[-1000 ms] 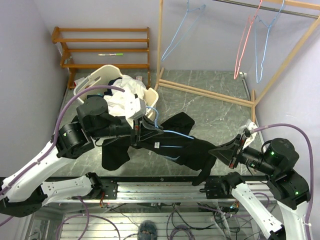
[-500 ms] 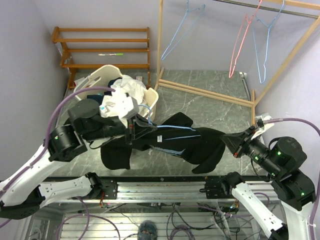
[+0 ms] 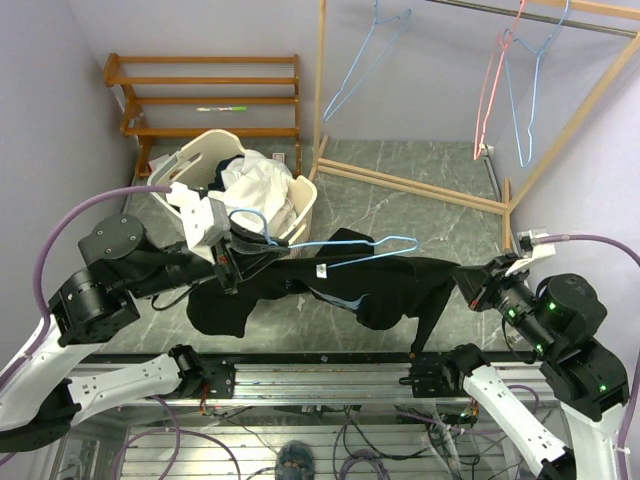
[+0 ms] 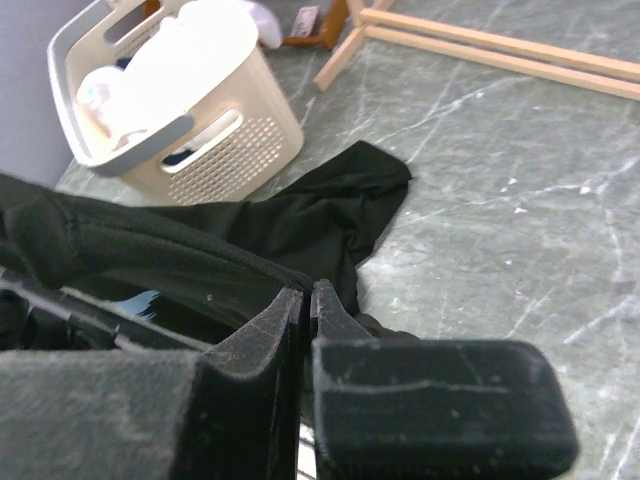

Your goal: Remove the t-shirt from the hanger

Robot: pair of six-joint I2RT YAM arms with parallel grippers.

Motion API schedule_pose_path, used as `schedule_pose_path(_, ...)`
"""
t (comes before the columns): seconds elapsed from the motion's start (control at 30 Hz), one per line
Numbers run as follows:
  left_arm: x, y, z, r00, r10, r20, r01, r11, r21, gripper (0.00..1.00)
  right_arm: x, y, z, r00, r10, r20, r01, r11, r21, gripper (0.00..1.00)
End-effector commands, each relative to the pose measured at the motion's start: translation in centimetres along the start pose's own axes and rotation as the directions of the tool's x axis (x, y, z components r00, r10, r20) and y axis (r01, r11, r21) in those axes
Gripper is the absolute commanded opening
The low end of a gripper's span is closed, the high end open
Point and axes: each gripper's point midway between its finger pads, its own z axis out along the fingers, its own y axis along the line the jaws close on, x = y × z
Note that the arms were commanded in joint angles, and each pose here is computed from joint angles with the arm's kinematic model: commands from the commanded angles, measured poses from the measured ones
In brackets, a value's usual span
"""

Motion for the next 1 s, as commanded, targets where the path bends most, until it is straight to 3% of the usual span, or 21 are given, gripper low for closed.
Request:
schedule_pose_path(0.0,-0.5,0.8,0.3,0.999,0.004,0.04,-0.002,0.999,-0.042,0.07,0.8,1.5,0.2,0.998,-0.06,-0.032,0.056,0.993,-0.103,0.03)
schedule_pose_path(0.13,1.3,0.8,2.2,1.0,-0.025,0.002,0.025,1.0,-0.017,0.07,0.0,4.2,-1.3,0.996,-0.092,-0.006,0.087,0.964,-0.252,0.29)
schedule_pose_path(0.27,3.2,0.4,4.1,0.998,-0.058,-0.037,0.059,0.998,0.031,0.07,-1.8,6.1,-3.2,0.993,-0.098,0.068,0.116,0.933,-0.341,0.37)
schedule_pose_path(0.4,4.7,-1.2,6.1,0.992,-0.105,-0.065,0.113,0.984,0.138,0.07,-2.7,8.5,-3.7,0.989,-0.099,0.107,0.137,0.876,-0.461,0.41)
schedule_pose_path(0.67,7.0,-4.1,9.7,0.974,-0.181,-0.134,0.217,0.912,0.347,0.07,-1.9,11.2,-1.8,0.99,-0.132,0.045,0.131,0.775,-0.618,0.41)
schedule_pose_path(0.97,6.8,-4.1,11.5,0.975,-0.191,-0.117,0.221,0.905,0.363,0.07,0.8,11.5,-0.9,0.987,-0.15,-0.056,0.073,0.733,-0.676,0.41)
